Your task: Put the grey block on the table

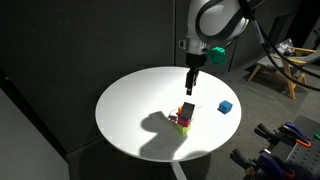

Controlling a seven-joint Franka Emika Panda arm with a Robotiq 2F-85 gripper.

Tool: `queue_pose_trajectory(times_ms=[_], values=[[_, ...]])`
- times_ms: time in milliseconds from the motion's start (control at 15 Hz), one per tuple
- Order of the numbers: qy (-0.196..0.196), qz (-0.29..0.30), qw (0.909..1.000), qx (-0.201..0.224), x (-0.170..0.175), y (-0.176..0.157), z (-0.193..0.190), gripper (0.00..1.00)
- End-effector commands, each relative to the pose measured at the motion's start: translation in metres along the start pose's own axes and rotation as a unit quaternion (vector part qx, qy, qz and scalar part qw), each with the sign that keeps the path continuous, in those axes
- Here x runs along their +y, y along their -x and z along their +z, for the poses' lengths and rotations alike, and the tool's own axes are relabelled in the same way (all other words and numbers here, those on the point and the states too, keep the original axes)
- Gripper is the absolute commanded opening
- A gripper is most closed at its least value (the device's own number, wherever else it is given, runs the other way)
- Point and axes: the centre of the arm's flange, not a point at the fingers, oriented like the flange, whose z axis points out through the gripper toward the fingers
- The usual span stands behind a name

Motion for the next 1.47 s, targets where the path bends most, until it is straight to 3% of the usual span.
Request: queue_pose_trajectory(times_ms=[0,533,1133,1400], values=[[0.0,0.0,1.0,0.0,0.0,0.0,0.0,1.0],[-0.005,-0.002,1.0,0.0,-0.001,-0.001,0.0,1.0],[0.002,-0.038,0.9992,-0.007,-0.028,-0.015,0.02,1.0],[0.03,-0.038,0.9988,0.0,-0.026,-0.014,0.029,1.0]])
